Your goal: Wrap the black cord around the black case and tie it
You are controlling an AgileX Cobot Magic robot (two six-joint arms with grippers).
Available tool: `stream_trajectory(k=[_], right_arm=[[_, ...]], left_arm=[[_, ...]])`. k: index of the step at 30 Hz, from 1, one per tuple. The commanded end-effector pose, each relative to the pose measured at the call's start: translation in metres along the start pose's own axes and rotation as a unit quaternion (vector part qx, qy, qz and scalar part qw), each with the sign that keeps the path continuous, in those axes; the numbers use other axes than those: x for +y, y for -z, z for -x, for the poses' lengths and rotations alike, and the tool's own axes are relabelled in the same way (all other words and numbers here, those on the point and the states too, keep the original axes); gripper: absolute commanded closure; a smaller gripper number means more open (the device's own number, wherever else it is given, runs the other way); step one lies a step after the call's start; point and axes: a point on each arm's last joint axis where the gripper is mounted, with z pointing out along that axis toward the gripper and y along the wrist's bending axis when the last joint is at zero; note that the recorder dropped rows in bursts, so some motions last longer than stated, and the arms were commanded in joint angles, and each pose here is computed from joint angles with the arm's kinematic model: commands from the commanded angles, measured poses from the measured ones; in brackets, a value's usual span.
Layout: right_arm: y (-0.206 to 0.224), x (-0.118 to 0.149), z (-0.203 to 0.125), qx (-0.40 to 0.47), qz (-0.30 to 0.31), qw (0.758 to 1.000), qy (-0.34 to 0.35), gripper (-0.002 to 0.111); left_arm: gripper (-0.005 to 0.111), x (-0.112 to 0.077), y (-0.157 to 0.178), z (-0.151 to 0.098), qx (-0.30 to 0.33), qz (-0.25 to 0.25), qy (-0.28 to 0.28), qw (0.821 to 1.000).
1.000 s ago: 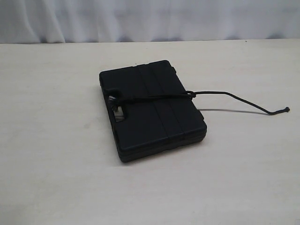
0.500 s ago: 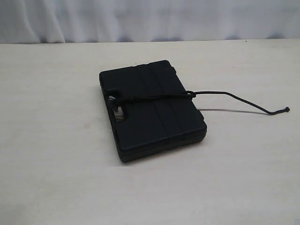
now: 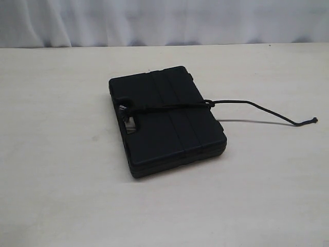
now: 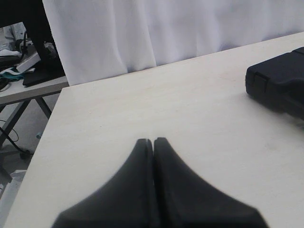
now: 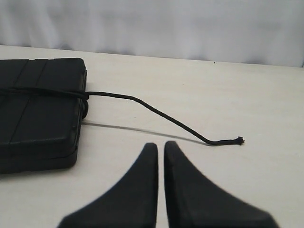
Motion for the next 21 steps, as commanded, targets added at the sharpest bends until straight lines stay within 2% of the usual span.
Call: stream_trajectory(k=[1, 21], right_arm=[[-0.0001, 0.0000, -0.0011, 0.001, 0.000, 1.000, 0.010, 0.104], [-0.0001, 0.0000, -0.0007, -0.001, 0.000, 1.000, -0.001, 0.104]], left_arm=[[0.107, -0.0003, -0.0001, -0.0003, -0.002, -0.001, 0.004, 1.000], [0.107, -0.0003, -0.0001, -0.0003, -0.002, -0.001, 0.004, 1.000]])
